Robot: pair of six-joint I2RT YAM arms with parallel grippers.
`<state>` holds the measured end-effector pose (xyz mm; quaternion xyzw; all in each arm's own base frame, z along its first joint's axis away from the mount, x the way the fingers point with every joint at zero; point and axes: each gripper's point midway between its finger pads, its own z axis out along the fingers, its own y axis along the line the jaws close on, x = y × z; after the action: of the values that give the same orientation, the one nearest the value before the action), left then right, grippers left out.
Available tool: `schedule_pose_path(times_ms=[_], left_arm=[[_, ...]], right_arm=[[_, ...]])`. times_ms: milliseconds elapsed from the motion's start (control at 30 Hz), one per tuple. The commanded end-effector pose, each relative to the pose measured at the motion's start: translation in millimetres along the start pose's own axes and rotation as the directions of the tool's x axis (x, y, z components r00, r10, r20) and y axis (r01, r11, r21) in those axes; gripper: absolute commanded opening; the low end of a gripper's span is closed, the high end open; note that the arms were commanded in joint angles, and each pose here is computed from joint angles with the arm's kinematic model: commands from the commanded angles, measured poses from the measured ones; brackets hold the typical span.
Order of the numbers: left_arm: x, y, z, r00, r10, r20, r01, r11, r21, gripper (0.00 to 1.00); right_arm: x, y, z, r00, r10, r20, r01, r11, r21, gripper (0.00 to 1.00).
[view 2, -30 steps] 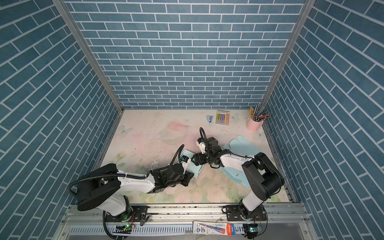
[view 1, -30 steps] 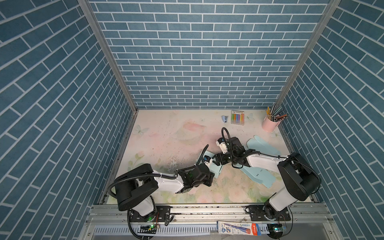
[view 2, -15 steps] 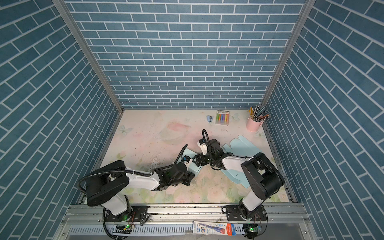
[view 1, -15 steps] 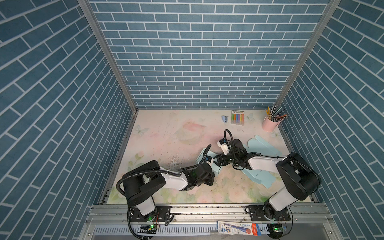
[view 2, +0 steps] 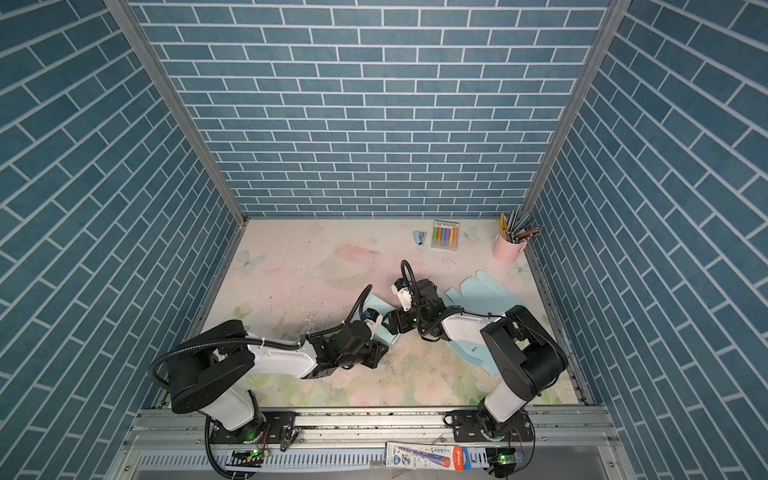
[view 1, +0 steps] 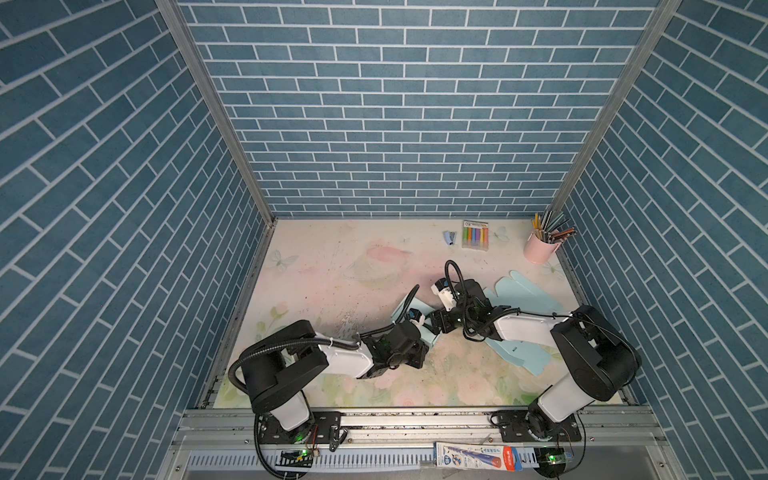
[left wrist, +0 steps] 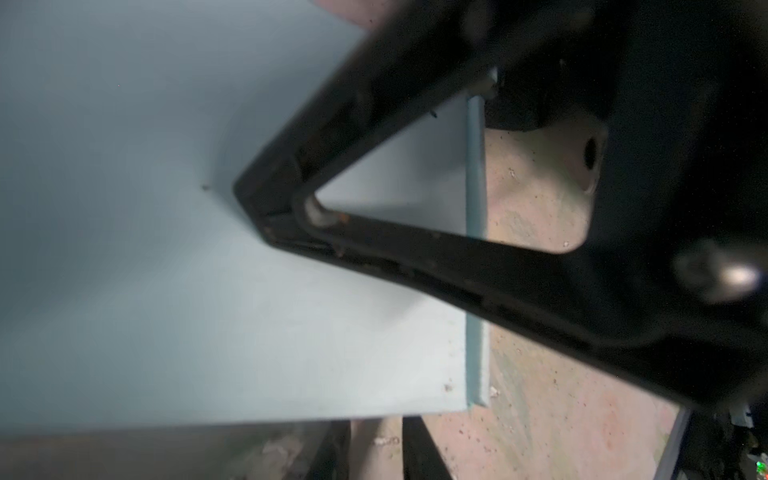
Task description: Fold the paper box
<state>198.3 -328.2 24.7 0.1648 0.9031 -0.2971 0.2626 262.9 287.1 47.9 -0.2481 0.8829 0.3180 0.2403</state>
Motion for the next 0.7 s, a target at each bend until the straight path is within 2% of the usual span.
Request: schedule_pose_path(times_ms=[0, 200, 333, 400, 533, 667], left_arm=[[0.9, 23.6, -9.0, 0.999, -0.019, 0.027, 0.021, 0.997, -0.075, 0.27], [8.3, 27.9, -30.8, 1.000, 0.002, 0.016, -0.001, 0.997, -0.078, 0.33], [-1.3, 23.9, -48.0, 0.999, 0.017, 0.031, -0.015, 0.999, -0.043, 0.37], [-17.1, 21.4, -59.6, 0.998, 0.020, 0.060, -0.020, 1.000, -0.009, 0.39], [-65.3, 32.1, -78.5, 0.989, 0.009, 0.150, -0.012, 1.000, 0.017, 0.50], [-115.4, 55.2, -86.5, 0.975, 0.008, 0.221, -0.004, 1.000, -0.017, 0.68]], right_arm=[[0.9, 8.9, -5.9, 0.999, 0.026, -0.046, -0.025, 1.000, 0.013, 0.86], [-49.7, 1.0, -28.9, 0.998, -0.007, 0.069, -0.001, 0.994, 0.113, 0.91], [-61.2, 7.8, -46.3, 0.994, -0.013, 0.110, -0.001, 0.992, 0.128, 0.92], [-51.7, 13.1, -55.5, 0.994, -0.010, 0.108, -0.005, 0.990, 0.139, 0.92], [-17.1, 29.4, -69.7, 0.996, 0.019, 0.086, -0.030, 0.992, 0.119, 0.91], [19.1, 42.4, -84.7, 0.991, 0.106, 0.079, -0.112, 0.990, 0.088, 0.91]])
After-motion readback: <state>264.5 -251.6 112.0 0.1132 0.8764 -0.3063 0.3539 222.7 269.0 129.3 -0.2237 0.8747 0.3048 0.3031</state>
